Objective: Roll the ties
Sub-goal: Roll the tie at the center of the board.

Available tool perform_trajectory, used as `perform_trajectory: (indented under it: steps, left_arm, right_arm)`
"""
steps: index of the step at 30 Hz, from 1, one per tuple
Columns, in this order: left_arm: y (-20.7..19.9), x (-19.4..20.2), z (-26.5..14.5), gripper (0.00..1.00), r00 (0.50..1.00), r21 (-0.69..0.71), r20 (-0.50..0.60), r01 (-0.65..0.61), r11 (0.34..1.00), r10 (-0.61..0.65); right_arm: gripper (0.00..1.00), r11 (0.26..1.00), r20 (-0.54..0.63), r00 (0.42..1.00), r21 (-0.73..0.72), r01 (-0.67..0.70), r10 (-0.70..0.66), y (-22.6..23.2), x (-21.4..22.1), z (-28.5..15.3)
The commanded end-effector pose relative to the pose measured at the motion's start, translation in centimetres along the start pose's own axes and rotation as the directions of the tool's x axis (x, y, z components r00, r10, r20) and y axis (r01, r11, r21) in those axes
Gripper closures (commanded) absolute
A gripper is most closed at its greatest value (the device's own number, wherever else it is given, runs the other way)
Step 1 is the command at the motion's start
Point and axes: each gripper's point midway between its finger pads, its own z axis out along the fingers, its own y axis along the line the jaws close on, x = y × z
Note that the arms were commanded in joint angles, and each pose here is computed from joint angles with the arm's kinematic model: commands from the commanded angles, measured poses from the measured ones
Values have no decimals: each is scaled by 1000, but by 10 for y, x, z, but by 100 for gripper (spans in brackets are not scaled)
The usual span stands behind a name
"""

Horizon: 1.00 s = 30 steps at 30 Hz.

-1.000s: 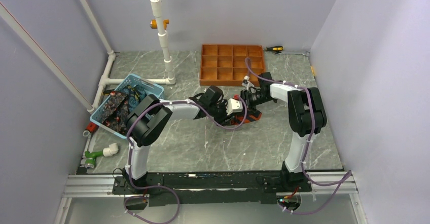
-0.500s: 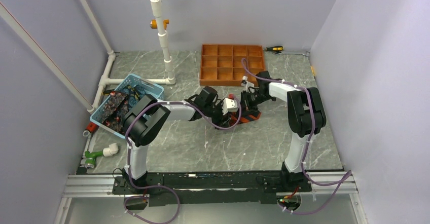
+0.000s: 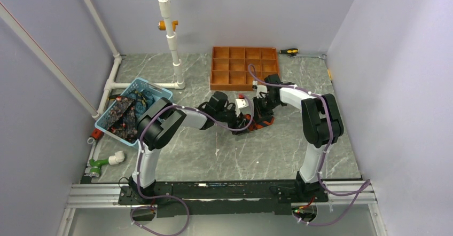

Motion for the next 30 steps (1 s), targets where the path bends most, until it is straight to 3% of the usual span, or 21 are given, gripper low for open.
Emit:
perform_trajectory:
  steps: [1,5,10,13,17,20,24,26,30]
  left_arm:
    - [-1,-18,21,30,996,-7,70,52,999,-51]
    - [1,-18,33,31,989,-51,101,113,992,-107]
    - [-5,-7,45,36,994,-64,89,74,995,-68]
    - [-8,13,49,50,1000,-77,19,20,997,-19]
    - [-4,53,33,79,986,-106,-162,-56,993,38]
    - [-12,82,8,89,951,-65,-297,-109,992,85]
    - [-31,112,-19,90,896,48,-429,-104,993,114]
    - [-36,123,-29,90,869,73,-483,-81,994,107]
    - [-38,130,-36,89,834,69,-547,-41,997,72]
  right_arm:
    - [100,975,-32,999,220,41,-35,-42,8,17]
    - [100,976,-39,999,216,16,-8,-39,11,19]
    - [100,979,-53,998,203,-22,33,-35,19,22]
    - [100,989,-64,997,143,-37,46,-26,23,23]
    - [100,998,-53,997,32,-59,61,-7,20,12]
    - [83,996,-48,997,-56,-64,61,4,16,-6]
    - [60,983,-89,994,-166,-76,61,20,19,-33]
    - [53,981,-60,996,-175,-82,72,18,17,-46]
    - [51,961,0,990,-242,-135,139,16,12,-68]
